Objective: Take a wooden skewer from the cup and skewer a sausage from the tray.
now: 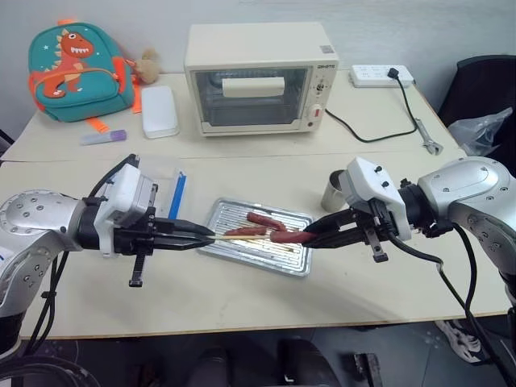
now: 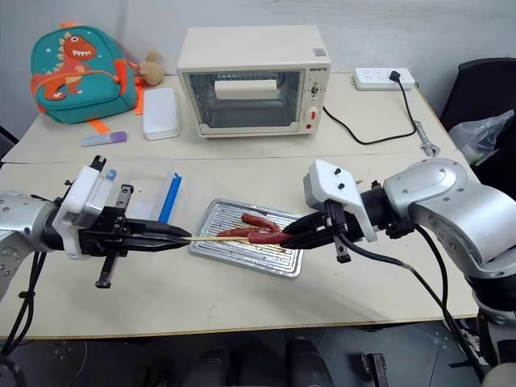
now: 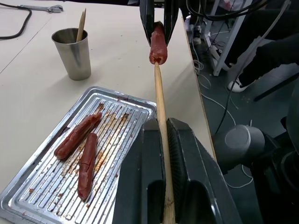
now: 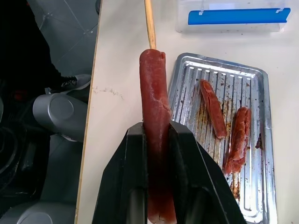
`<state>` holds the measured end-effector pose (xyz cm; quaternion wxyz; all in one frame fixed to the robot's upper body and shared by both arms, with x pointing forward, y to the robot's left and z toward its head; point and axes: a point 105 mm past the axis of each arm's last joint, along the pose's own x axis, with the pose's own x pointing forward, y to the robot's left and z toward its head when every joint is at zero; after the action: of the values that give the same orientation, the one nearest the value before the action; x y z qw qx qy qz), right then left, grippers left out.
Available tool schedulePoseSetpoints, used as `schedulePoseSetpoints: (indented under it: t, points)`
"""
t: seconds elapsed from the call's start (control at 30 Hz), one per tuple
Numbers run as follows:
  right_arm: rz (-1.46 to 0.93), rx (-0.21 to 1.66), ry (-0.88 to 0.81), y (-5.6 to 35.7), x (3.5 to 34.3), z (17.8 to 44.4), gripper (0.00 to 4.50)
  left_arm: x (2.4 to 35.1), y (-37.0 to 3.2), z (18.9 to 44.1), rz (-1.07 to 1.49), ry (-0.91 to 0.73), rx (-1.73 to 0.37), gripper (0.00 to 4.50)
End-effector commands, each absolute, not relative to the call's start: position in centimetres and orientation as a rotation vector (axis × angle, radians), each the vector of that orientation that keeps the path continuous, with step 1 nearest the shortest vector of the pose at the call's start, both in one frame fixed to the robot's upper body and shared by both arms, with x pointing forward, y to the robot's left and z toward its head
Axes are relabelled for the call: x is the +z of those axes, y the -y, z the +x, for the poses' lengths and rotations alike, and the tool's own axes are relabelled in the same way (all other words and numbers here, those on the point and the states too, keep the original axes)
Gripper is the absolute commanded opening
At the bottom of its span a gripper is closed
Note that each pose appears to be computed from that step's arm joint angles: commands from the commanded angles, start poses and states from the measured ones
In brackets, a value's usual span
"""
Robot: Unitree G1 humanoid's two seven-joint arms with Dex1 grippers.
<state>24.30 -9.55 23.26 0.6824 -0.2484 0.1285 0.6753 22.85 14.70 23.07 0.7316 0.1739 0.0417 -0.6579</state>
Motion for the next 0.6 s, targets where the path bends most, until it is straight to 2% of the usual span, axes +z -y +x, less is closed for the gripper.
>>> schedulePoseSetpoints:
  t: [0.03, 0.6]
  points:
    - [-0.598, 1.53, -0.22, 9.1, 24.5, 23.6, 0.56, 23.5, -13.8, 22.6, 0.419, -0.053, -1.482, 0.0]
    - [-0.622, 1.546, -0.196, 7.7, 24.3, 23.7, 0.56, 22.9, -11.1, 23.5, 0.429, -0.014, -1.565, 0.0]
